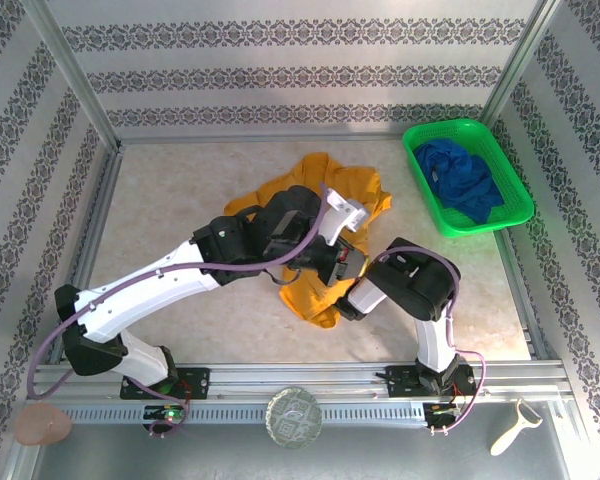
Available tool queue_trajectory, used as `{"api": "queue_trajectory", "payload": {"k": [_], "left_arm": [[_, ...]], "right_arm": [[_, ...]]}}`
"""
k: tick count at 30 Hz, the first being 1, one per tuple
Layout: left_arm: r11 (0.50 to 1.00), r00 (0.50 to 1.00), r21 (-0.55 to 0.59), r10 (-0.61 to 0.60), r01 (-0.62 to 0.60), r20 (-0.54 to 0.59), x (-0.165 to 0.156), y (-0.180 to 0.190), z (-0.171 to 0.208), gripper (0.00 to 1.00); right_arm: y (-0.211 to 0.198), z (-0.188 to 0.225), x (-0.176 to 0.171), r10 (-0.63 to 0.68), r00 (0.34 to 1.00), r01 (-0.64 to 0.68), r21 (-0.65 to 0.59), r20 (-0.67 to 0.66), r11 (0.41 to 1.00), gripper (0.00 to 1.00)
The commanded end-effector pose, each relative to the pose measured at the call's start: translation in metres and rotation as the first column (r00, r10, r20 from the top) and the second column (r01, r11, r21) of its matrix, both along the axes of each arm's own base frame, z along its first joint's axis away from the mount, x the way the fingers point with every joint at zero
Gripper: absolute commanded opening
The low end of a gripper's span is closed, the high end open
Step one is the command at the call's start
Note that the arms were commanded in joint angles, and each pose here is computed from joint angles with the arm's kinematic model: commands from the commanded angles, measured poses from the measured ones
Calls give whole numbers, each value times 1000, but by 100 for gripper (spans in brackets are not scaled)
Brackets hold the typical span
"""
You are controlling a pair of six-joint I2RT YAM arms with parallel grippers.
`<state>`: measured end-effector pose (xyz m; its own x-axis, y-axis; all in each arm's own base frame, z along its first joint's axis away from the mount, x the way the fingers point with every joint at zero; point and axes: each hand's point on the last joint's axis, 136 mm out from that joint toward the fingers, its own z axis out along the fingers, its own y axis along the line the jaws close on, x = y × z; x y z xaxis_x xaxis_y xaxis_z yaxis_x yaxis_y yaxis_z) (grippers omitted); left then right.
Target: Fold the inside-out t-shirt
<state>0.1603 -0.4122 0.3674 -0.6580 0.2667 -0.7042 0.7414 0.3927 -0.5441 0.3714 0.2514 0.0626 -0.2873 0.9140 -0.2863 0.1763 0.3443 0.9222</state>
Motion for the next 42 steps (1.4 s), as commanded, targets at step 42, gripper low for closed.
{"api": "queue_trajectory", "payload": {"k": [42], "left_arm": [[888, 971, -394, -229, 236, 64, -93, -56, 137, 0]], "right_arm": [[-79, -63, 9, -342, 716, 324, -145, -608, 935, 86]]}}
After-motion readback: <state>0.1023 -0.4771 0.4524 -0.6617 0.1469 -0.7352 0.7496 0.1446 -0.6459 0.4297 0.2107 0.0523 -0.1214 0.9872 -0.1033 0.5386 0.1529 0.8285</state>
